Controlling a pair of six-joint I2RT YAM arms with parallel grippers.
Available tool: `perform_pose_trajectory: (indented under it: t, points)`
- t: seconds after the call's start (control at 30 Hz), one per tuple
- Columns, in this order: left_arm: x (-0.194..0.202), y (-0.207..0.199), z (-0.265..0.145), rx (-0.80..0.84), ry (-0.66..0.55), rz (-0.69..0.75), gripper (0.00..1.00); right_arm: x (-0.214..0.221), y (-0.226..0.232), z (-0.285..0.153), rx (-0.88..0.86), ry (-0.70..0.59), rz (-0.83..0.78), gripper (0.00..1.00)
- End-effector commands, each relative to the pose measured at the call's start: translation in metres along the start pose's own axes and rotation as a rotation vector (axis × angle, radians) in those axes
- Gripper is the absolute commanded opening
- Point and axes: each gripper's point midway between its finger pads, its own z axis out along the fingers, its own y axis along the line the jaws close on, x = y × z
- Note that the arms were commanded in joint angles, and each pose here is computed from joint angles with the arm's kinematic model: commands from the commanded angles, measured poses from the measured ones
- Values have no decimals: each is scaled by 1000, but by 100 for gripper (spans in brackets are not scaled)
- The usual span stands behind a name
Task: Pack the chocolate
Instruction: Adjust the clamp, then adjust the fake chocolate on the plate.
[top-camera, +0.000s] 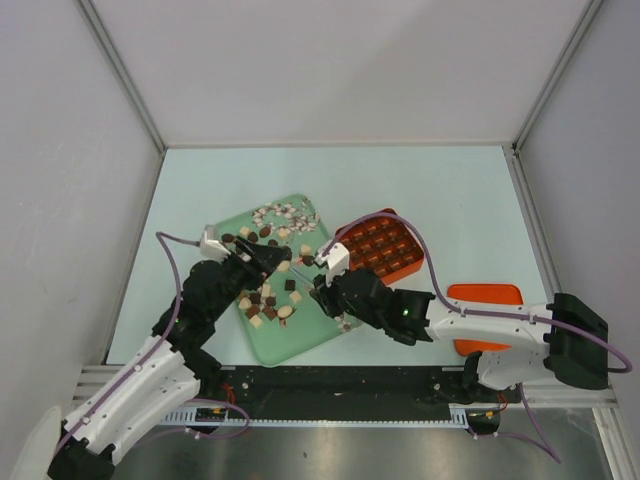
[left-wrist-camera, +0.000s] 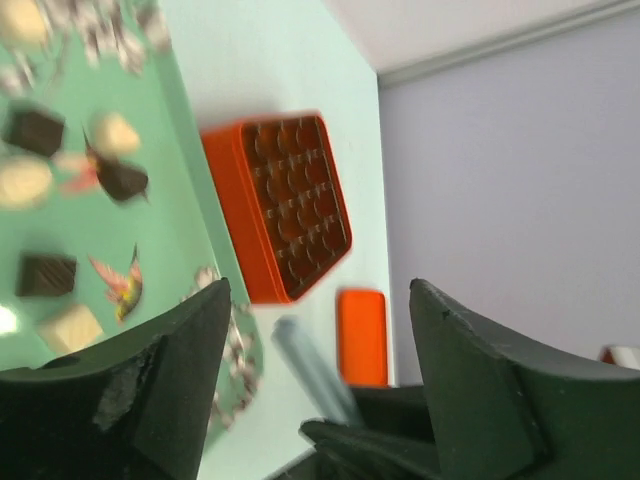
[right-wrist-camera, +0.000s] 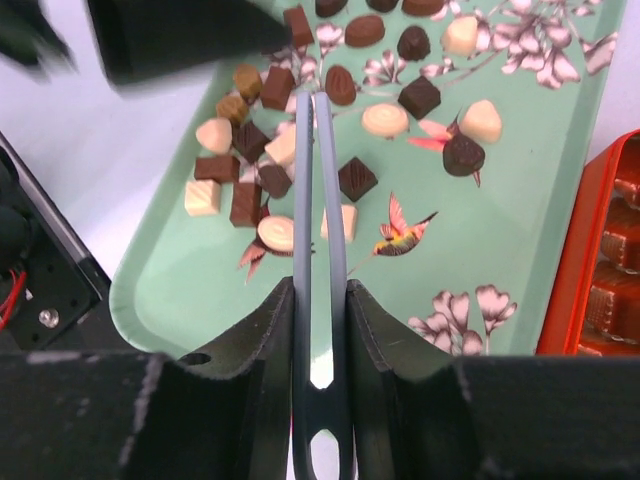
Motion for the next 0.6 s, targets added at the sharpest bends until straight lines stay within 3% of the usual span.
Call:
perform_pose_trajectory:
  t: [0.0,0.13,0.3,0.57]
  points:
    - [-60,-30,-18,-60,-196,303,80,-6,1,2,-16,38,-36,27]
    - [-115,-66,-39,-138,-348,588,89,16,-7,6,-2,144,-59,27]
    - [-149,-92,-48,-206,-415,869,100,40,-11,19,-10,285,-57,27]
    - [-162,-43,-25,-384,-420,973,100,69,-6,34,3,444,-29,28]
